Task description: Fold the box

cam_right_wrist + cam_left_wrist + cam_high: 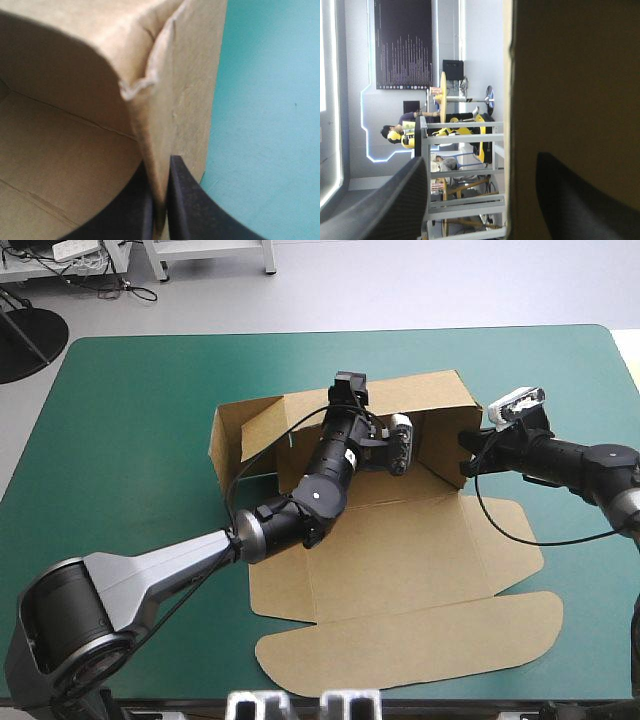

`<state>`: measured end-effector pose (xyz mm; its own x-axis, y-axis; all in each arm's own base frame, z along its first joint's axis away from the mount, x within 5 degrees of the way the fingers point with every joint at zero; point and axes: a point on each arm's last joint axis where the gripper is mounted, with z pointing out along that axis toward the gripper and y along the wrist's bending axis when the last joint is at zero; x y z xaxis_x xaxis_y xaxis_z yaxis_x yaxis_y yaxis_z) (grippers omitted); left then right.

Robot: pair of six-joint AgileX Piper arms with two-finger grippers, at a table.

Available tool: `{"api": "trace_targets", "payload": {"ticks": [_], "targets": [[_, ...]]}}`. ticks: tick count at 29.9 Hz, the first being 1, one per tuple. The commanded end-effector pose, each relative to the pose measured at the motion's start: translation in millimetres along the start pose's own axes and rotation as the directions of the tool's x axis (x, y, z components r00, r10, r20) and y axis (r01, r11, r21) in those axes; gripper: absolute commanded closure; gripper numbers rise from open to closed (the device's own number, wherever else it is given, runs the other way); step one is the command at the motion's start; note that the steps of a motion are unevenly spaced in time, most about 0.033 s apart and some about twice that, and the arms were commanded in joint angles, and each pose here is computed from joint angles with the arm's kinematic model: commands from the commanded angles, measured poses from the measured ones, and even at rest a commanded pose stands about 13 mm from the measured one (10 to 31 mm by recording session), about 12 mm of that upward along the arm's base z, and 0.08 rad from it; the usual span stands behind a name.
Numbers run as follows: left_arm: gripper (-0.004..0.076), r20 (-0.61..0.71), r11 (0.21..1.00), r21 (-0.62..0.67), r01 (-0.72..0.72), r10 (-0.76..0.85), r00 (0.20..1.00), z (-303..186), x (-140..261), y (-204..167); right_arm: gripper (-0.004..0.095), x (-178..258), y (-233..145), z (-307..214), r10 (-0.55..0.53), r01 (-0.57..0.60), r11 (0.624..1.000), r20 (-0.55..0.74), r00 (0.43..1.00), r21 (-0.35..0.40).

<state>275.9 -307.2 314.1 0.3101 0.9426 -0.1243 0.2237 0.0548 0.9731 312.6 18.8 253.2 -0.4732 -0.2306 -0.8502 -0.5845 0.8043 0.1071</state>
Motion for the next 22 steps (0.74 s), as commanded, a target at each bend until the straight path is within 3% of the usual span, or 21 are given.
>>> {"api": "trace_targets", "payload": {"ticks": [1, 11, 14, 17, 22], "targets": [[0.0276, 0.055, 0.988, -0.153, -0.021, 0.029, 0.998, -25.3, -17.9, 31.4, 0.0917, -17.3, 7.2, -10.6, 0.017, -0.014, 0.999, 0.074, 0.997, -0.035], [0.0405, 0.167, 0.977, -0.193, 0.086, -0.054, 0.985, -73.3, -53.5, 42.1, 0.0916, -16.2, 7.5, -11.0, 0.041, -0.039, 0.999, 0.059, 0.997, -0.037], [0.0527, 0.182, 0.966, -0.222, 0.133, -0.092, 0.979, -85.1, -48.3, 58.9, 0.0917, -16.5, 7.9, -11.4, 0.044, -0.042, 0.998, 0.060, 0.997, -0.038], [0.0714, 0.171, 0.943, -0.278, 0.185, -0.141, 0.975, -94.8, -38.7, 82.8, 0.0916, -16.5, 7.9, -11.4, 0.068, -0.066, 0.997, 0.059, 0.996, -0.040], [0.0727, 0.158, 0.884, -0.346, 0.315, -0.276, 0.948, -106.1, -12.9, 128.9, 0.0908, -21.5, 10.0, -11.9, 0.085, -0.082, 0.995, 0.064, 0.994, -0.052]]}}
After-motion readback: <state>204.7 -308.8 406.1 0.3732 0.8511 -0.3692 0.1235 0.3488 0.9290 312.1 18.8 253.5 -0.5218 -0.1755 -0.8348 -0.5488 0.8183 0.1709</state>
